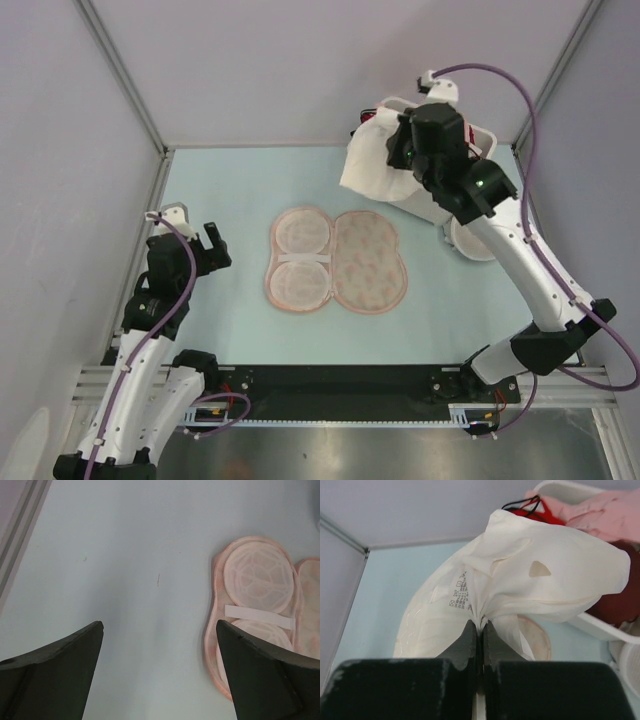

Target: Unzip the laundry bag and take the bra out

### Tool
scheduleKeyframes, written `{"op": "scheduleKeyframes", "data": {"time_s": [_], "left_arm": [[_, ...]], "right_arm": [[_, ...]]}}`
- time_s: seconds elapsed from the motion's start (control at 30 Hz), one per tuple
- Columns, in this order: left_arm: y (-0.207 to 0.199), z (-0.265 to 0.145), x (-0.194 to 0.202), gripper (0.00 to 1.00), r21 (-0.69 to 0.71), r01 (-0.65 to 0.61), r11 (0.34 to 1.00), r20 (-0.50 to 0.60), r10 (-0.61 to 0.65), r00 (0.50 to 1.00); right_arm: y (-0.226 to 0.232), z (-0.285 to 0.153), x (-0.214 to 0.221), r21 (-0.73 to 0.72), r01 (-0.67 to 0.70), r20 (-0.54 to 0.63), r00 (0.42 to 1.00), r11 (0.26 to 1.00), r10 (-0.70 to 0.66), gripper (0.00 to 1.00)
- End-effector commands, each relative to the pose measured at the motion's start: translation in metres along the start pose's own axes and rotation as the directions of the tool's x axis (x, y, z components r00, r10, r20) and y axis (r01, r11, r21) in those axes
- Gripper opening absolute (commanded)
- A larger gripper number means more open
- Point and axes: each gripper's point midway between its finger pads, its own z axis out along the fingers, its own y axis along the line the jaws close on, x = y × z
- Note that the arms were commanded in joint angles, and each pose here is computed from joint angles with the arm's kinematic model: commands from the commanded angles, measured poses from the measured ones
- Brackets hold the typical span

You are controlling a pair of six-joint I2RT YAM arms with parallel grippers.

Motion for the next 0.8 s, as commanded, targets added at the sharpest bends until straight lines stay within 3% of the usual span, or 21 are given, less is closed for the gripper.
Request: {"op": "scheduleKeyframes", "data": {"time_s": [0.0,0.4,0.77], "left_arm": [[0.002,0.002,-0.006,1.0,-0.005,-0.014,1.0,0.021,0.014,1.0],[0.0,-0.004,-0.01,1.0,0.013,-0.008,1.0,0.042,0.008,0.999],[0.0,-0.003,-0.011,1.0,0.012,-0.011,1.0,0.045,0.01,0.999]], "right_arm": [[-0.034,-0.013,-0.06,0.044,0.007,0.119,0.993,0.999,-0.012,0.0],[-0.1,0.048,-0.107,0.091,-0.025,0.126,0.992,0.995,0.014,0.0],[-0.139,0.119,-0.102,0.135,-0.022,0.105,0.994,0.991,0.008,0.0]]}}
